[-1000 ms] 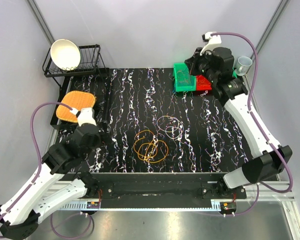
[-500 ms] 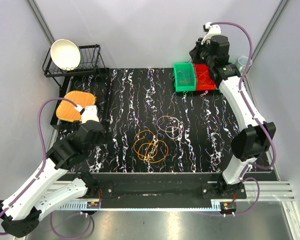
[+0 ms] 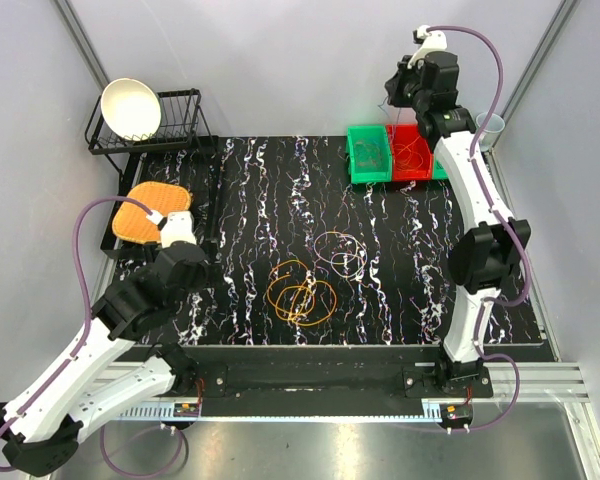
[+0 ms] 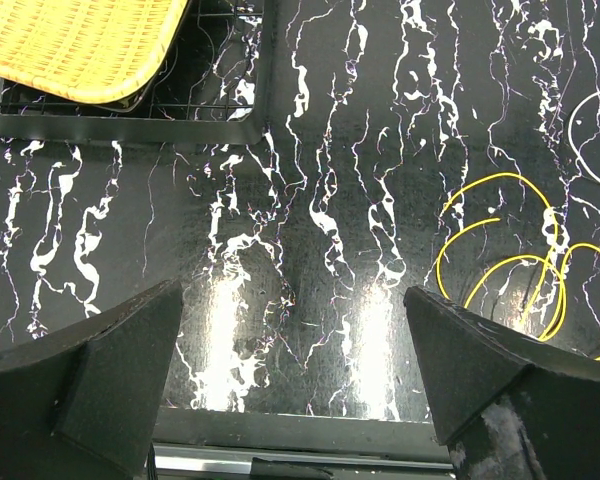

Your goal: Untangle the cables

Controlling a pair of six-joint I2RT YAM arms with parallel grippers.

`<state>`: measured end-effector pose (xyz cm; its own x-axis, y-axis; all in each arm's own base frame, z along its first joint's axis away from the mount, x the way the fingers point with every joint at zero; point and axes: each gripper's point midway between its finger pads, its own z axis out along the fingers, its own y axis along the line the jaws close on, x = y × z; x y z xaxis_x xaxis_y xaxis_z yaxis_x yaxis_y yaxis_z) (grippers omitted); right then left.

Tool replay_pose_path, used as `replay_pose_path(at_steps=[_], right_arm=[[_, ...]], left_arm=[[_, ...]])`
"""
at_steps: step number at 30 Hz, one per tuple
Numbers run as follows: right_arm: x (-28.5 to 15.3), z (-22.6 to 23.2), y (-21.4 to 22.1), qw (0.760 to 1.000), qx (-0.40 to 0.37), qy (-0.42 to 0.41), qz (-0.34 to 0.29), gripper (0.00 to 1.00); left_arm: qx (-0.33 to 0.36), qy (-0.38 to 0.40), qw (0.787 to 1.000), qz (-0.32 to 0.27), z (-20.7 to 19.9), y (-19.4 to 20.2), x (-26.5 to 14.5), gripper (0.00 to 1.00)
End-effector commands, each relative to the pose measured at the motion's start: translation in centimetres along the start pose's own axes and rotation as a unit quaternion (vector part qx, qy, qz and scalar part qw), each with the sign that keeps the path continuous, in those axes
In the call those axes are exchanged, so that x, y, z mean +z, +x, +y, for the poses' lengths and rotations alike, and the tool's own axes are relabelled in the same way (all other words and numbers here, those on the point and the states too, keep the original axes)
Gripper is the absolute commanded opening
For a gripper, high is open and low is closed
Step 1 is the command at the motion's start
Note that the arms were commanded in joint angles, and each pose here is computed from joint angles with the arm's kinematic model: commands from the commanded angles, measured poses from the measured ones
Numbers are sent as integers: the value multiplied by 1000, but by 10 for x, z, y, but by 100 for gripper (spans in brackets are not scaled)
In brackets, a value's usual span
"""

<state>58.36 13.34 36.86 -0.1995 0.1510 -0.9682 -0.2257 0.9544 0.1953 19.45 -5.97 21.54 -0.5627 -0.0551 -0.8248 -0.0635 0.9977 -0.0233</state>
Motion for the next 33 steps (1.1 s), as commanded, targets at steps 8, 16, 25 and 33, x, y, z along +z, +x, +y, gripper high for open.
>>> replay_pose_path(at_steps=[8, 16, 25, 33], right_arm=[[31, -5, 0, 1000, 20, -23, -2, 0], [64, -10, 46, 998, 36, -33, 38, 0], [100, -28, 110, 994, 67, -13, 84, 0], [128, -39, 152, 991, 92, 1, 100, 0]], left_arm=[[-14, -12, 1000, -23, 3, -11, 3, 95], [-14, -10, 1000, -24, 3, -11, 2, 95], [-14, -8, 1000, -25, 3, -12, 2, 95], [-16, -8, 1000, -26, 4, -12, 2, 95]])
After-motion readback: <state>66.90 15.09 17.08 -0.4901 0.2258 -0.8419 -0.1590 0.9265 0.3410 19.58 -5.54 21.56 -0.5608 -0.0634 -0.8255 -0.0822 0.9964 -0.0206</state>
